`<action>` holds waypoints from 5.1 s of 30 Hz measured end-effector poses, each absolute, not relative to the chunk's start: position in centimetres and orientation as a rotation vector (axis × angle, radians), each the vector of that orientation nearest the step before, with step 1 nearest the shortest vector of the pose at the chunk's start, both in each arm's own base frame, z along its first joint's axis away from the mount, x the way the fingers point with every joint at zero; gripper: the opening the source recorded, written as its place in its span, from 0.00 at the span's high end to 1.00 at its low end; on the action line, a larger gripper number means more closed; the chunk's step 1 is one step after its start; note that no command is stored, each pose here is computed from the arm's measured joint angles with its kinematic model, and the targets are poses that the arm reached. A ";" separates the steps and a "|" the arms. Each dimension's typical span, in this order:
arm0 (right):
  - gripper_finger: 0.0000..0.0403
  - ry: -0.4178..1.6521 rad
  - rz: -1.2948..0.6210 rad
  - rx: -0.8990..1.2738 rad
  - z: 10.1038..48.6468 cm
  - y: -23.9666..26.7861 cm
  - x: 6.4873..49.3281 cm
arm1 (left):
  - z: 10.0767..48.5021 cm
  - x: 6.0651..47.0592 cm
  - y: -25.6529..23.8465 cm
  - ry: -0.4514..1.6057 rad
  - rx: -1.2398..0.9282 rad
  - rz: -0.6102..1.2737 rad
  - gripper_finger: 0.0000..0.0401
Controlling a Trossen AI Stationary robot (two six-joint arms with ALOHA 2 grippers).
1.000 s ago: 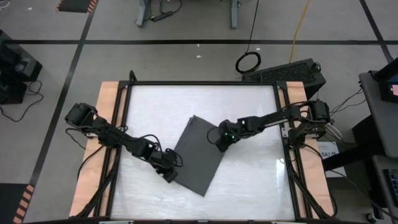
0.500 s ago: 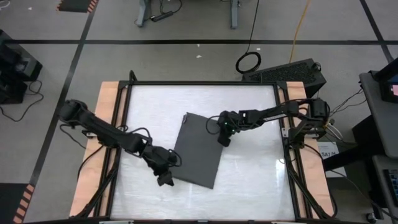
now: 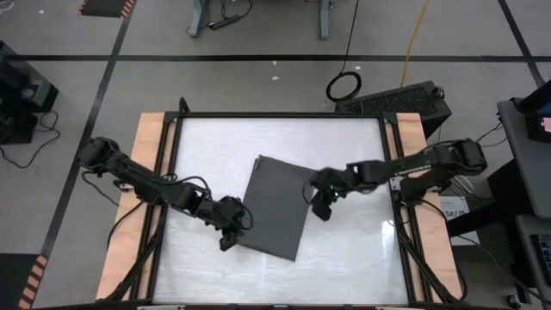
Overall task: Roll towel
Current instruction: Roll the gray towel
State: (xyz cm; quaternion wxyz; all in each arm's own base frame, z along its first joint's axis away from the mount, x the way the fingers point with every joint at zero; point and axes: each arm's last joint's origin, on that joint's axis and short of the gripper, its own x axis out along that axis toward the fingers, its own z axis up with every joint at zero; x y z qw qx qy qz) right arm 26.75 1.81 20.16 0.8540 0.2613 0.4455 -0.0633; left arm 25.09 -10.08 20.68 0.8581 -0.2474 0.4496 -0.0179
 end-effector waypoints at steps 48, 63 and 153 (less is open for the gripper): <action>0.99 1.040 -0.025 0.304 16.5 6.6 27.7 | 17.8 27.6 -12.5 0.981 -0.597 -0.082 0.68; 0.51 0.724 0.222 -0.221 16.9 18.1 24.8 | 17.8 25.9 -15.5 0.890 -0.135 -0.204 0.38; 0.52 0.693 0.270 -0.485 11.0 20.1 26.4 | 12.7 26.1 -19.0 0.903 0.487 -0.406 0.32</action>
